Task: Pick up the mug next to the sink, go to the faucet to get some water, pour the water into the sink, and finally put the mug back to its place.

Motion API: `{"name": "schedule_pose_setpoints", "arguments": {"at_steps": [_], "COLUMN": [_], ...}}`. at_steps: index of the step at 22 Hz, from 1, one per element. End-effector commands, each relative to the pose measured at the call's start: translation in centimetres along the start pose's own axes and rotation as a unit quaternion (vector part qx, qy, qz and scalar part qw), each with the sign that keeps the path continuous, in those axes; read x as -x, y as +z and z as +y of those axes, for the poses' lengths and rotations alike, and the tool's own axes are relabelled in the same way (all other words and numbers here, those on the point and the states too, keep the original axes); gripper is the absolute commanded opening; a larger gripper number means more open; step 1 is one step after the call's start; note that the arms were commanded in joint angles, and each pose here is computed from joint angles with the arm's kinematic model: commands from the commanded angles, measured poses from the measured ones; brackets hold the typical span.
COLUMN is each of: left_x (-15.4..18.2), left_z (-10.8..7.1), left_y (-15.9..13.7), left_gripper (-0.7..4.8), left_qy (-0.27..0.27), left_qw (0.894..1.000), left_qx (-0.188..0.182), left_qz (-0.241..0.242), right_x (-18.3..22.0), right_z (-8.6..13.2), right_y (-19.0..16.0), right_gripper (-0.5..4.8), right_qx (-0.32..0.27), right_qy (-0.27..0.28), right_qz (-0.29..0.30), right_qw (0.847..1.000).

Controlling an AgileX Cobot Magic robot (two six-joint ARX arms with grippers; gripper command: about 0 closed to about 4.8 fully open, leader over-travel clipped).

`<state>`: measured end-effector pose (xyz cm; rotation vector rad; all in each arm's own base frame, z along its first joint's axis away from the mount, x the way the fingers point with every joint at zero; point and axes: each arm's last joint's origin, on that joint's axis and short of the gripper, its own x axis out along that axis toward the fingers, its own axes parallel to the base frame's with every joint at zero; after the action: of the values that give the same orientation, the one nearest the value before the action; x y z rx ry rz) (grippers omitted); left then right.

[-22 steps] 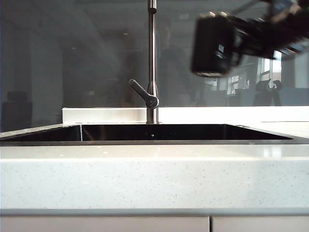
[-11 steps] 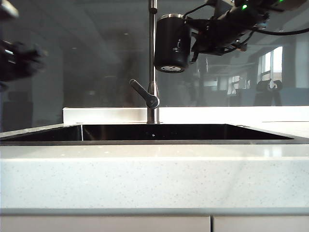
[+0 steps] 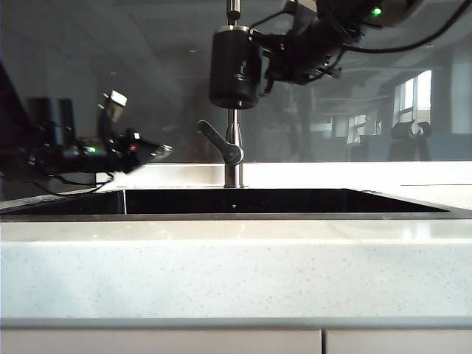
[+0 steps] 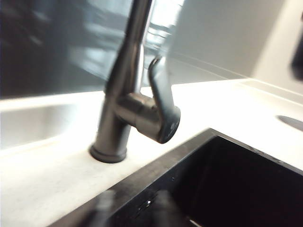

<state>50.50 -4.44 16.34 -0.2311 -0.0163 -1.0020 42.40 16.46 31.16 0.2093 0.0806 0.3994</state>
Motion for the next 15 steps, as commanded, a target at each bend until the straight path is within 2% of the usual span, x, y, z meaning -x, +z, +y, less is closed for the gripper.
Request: {"name": "schedule_pose_setpoints", "arguments": {"at_steps": [1, 4, 5, 8, 9, 15], "left_x": [-1.7, -2.1, -2.2, -3.2, -3.5, -5.6], "left_z": [1.9, 2.0, 2.0, 1.5, 1.4, 1.0], "left_y": [1.6, 2.7, 2.9, 3.6, 3.8, 4.7], "left_gripper": [2.5, 2.54, 2.74, 4.14, 4.39, 4.46], "left_qy": [-0.027, -0.031, -0.034, -0.043, -0.045, -0.063], "left_qw": [1.0, 0.999, 0.999, 0.999, 0.998, 0.997], "left_qx": [0.006, -0.013, -0.015, -0.02, -0.022, -0.037], "left_qz": [-0.01, -0.019, -0.021, -0.024, -0.024, -0.026], "right_x": [0.2, 0.2, 0.2, 0.2, 0.2, 0.2], "right_z": [1.1, 1.2, 1.2, 1.1, 1.1, 1.2], "right_y": [1.3, 1.4, 1.4, 1.7, 1.8, 2.0], "right_gripper": [-0.06, -0.06, -0.06, -0.06, -0.06, -0.06], "right_qx": [0.02, 0.02, 0.021, 0.02, 0.02, 0.02], "right_qy": [0.008, 0.007, 0.007, -0.004, -0.006, -0.011], "right_qz": [-0.032, -0.033, -0.034, -0.041, -0.044, -0.052], "right_qw": [0.999, 0.999, 0.999, 0.999, 0.999, 0.998]}}
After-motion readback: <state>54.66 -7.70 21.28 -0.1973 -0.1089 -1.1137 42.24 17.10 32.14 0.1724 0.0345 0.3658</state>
